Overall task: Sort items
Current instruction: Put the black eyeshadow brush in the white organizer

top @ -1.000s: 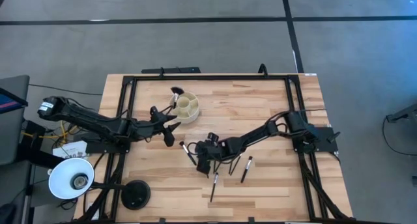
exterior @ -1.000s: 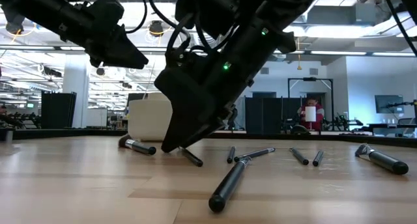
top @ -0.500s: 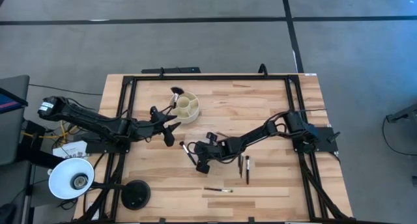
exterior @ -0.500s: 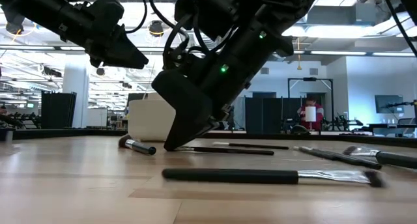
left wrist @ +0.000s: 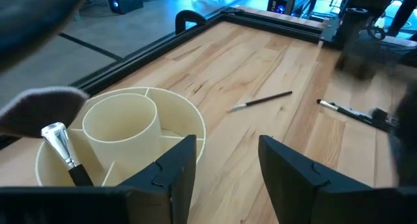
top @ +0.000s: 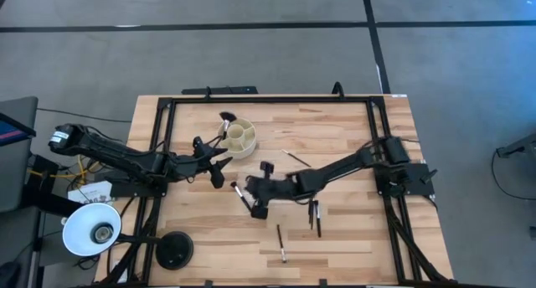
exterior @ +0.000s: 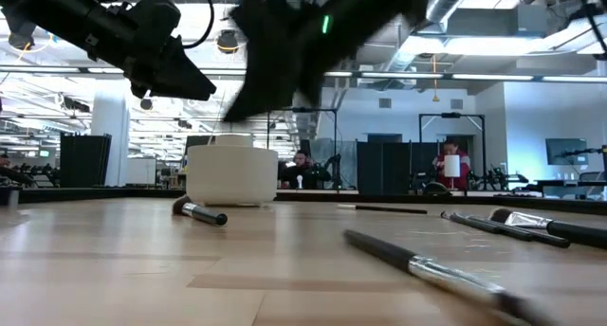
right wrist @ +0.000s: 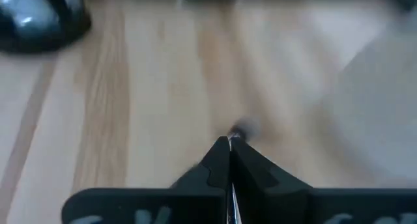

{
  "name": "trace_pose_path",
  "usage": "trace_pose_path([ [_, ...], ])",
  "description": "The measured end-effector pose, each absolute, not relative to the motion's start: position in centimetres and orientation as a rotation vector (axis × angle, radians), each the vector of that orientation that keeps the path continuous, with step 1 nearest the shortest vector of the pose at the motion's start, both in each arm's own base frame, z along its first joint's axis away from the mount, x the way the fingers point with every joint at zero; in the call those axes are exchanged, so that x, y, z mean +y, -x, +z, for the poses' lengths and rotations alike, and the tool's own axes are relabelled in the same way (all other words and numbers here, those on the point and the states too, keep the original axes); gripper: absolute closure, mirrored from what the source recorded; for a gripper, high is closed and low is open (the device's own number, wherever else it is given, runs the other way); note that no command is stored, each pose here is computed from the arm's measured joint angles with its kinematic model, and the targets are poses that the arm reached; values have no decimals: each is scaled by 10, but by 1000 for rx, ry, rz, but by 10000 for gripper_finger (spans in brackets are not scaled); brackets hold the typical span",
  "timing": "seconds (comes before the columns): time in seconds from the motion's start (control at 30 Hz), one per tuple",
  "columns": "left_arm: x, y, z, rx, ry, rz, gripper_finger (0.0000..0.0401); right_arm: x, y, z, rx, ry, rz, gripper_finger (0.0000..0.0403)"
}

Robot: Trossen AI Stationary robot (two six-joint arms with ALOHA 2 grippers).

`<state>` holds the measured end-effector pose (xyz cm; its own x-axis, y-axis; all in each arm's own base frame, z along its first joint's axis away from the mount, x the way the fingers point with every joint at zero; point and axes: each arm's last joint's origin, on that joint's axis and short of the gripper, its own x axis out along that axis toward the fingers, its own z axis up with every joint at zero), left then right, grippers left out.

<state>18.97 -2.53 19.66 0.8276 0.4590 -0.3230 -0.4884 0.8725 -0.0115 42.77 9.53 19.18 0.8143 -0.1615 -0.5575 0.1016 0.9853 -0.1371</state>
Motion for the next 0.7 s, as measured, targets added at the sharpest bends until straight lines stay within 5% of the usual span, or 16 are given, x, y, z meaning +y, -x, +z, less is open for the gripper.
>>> trace_pose_path([
  [0.2,-25,-190,197,319,95,504,238,96,-393,300,292,393,-178,402],
  [0.33,-25,-190,197,319,95,503,238,79,-368,333,-6,448,-44,402],
  [0.7,-25,-190,197,319,95,503,238,-22,-359,237,-552,305,18,403],
])
